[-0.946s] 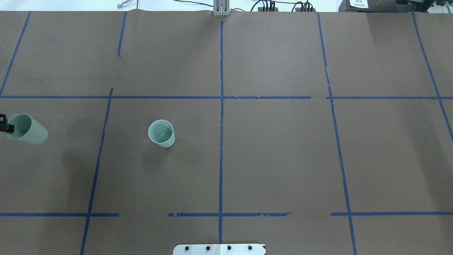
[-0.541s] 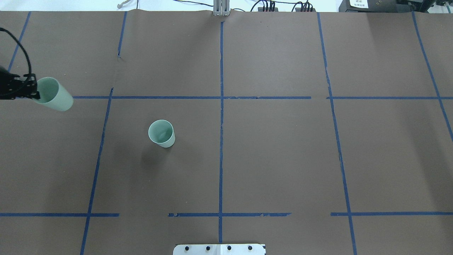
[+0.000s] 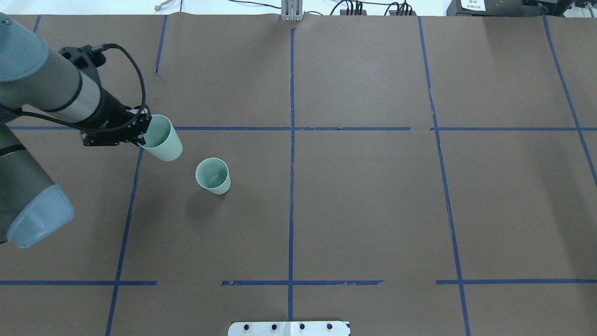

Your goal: Stack cups

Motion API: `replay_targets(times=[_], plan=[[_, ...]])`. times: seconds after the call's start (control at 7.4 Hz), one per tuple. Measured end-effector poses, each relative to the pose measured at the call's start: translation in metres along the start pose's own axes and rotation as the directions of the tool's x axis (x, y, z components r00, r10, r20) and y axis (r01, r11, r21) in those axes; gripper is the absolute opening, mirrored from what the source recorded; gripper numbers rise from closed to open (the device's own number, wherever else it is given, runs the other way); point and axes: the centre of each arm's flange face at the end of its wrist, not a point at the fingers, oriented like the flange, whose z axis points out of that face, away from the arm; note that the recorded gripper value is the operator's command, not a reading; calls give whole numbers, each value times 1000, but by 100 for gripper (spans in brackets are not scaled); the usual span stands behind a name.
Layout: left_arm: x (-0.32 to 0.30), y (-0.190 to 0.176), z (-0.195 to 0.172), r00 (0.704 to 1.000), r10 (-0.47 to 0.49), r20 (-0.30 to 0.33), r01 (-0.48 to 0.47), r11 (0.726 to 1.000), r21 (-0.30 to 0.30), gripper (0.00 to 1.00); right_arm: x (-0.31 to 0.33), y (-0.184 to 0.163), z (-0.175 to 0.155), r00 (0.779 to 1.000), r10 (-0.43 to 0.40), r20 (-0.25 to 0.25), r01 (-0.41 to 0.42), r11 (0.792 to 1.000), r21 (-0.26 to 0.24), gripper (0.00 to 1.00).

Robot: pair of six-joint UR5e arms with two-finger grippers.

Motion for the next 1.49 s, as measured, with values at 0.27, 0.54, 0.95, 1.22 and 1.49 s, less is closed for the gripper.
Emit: replay_targets(times=[0.27, 0.54, 0.95, 1.22, 1.49], plan=[[34, 30, 19, 999, -42, 17, 43, 999, -10, 0, 0, 0, 0, 1000, 0, 0, 0, 1000, 0, 100], [46, 38, 26, 998, -60, 24, 60, 998, -9, 0, 0, 0, 0, 1000, 0, 0, 0, 1000, 0, 100], [51, 45, 34, 998, -59, 33, 59, 998, -17, 0, 0, 0, 0, 1000, 1, 0, -1, 1000, 1, 100], [54, 50, 36, 998, -52, 34, 53, 998, -25, 87, 0, 0, 0, 1000, 1, 0, -1, 1000, 1, 100], [56, 50, 36, 998, -53, 31, 54, 998, -20, 100, 1, 0, 0, 1000, 1, 0, -1, 1000, 0, 100]])
